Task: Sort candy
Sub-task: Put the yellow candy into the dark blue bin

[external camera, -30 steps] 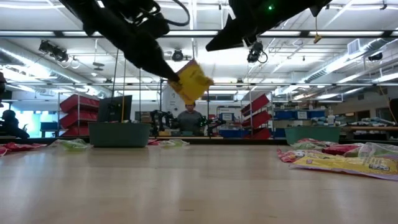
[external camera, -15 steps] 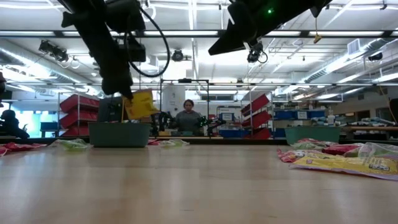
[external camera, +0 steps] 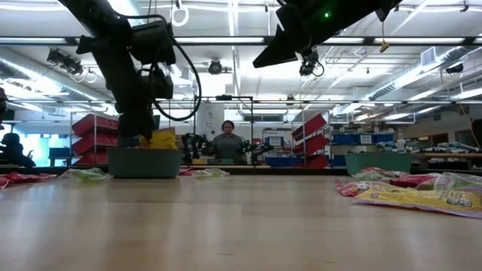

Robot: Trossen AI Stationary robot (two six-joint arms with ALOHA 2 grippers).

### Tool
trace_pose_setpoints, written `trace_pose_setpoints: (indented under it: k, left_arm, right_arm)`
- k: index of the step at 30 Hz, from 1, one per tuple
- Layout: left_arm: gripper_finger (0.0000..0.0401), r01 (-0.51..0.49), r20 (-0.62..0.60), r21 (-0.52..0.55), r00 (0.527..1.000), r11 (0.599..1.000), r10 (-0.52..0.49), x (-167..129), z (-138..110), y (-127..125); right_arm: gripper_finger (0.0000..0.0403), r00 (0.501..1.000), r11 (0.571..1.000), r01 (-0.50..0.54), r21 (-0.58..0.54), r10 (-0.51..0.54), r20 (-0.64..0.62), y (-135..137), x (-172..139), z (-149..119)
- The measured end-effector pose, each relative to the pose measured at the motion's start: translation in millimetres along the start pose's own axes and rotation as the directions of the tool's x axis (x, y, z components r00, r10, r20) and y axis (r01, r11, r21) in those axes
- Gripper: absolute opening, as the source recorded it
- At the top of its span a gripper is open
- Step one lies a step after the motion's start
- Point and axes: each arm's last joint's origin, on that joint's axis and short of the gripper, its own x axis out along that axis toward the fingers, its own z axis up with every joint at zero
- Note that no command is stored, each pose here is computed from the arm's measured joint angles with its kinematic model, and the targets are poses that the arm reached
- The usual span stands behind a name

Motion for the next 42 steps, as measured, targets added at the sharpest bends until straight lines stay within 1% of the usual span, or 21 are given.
trace_pose_setpoints:
  k: [2,5,7,15,17,21,23,26,29,32,33,36,38,40,42]
  left_arm:
    - [0.0006,0.043,-0.008,0.029,0.999,0.999,-0.043,-0.2,-1.0,-1.4]
    - [0.0023,0.142,-0.010,0.063,0.990,0.988,-0.141,-0.5,-1.1,-4.3]
    - [0.0040,0.170,-0.010,0.083,0.985,0.982,-0.170,-0.7,-1.1,-5.2]
    - [0.0118,0.173,-0.026,0.094,0.985,0.981,-0.171,-4.5,2.3,-1.8]
    - [0.0128,0.174,-0.044,0.096,0.984,0.980,-0.170,-7.2,3.6,0.6]
    - [0.0132,0.169,-0.098,0.091,0.982,0.981,-0.160,-9.4,-0.3,2.7]
    - [0.0132,0.159,-0.107,0.089,0.983,0.983,-0.150,-9.4,-1.4,3.1]
    - [0.0116,0.171,-0.054,0.061,0.984,0.983,-0.168,-11.6,2.9,4.5]
    - [0.0073,0.239,0.043,0.018,0.970,0.971,-0.240,-17.0,9.1,10.7]
    - [0.0017,0.283,0.106,-0.036,0.955,0.959,-0.278,-14.8,6.4,20.9]
    - [0.0010,0.313,0.131,-0.064,0.944,0.948,-0.303,-12.0,4.5,24.2]
    - [0.0007,0.421,0.197,-0.133,0.899,0.897,-0.392,1.6,-2.0,31.9]
    - [0.0003,0.461,0.207,-0.178,0.881,0.869,-0.425,13.4,-8.9,35.9]
    - [0.0003,0.483,0.234,-0.224,0.870,0.847,-0.434,22.2,-12.6,39.0]
    - [0.0002,0.512,0.269,-0.242,0.851,0.824,-0.450,28.4,-14.8,41.0]
  right_arm:
    - [0.0010,1.000,1.000,0.000,0.000,0.000,0.000,0.0,0.0,0.0]
    - [0.0011,1.000,1.000,0.000,-0.003,0.000,-0.001,0.0,0.0,-0.1]
    - [0.0011,1.000,1.000,0.000,-0.004,0.000,-0.001,0.0,0.0,-0.1]
    - [0.0012,1.000,1.000,-0.002,-0.007,0.002,-0.010,0.1,0.0,-1.0]
    - [0.0011,1.000,1.000,-0.003,-0.008,0.003,-0.018,0.2,0.0,-1.8]
    - [0.0012,0.999,1.000,-0.006,-0.014,0.005,-0.039,0.5,-0.1,-4.0]
    - [0.0012,0.999,1.000,-0.006,-0.012,0.006,-0.044,0.6,-0.1,-4.7]
    - [0.0008,0.999,1.000,-0.012,-0.004,0.011,-0.051,0.7,-0.2,-5.4]
    - [0.0002,0.997,1.000,-0.015,-0.010,0.015,-0.070,1.0,-0.3,-7.3]
    - [0.0001,0.995,1.000,-0.018,0.004,0.018,-0.094,1.2,-0.6,-9.8]
    - [0.0001,0.995,1.000,-0.019,0.008,0.019,-0.102,1.3,-0.6,-10.7]
    - [0.0000,0.994,1.000,-0.018,0.018,0.020,-0.105,1.7,-0.5,-12.6]
    - [0.0000,0.993,0.999,-0.024,0.025,0.027,-0.111,2.4,-0.2,-16.0]
    - [0.0000,0.993,0.998,-0.043,0.042,0.047,-0.112,3.6,0.2,-19.7]
    - [0.0000,0.993,0.997,-0.057,0.058,0.063,-0.104,4.4,0.7,-22.3]
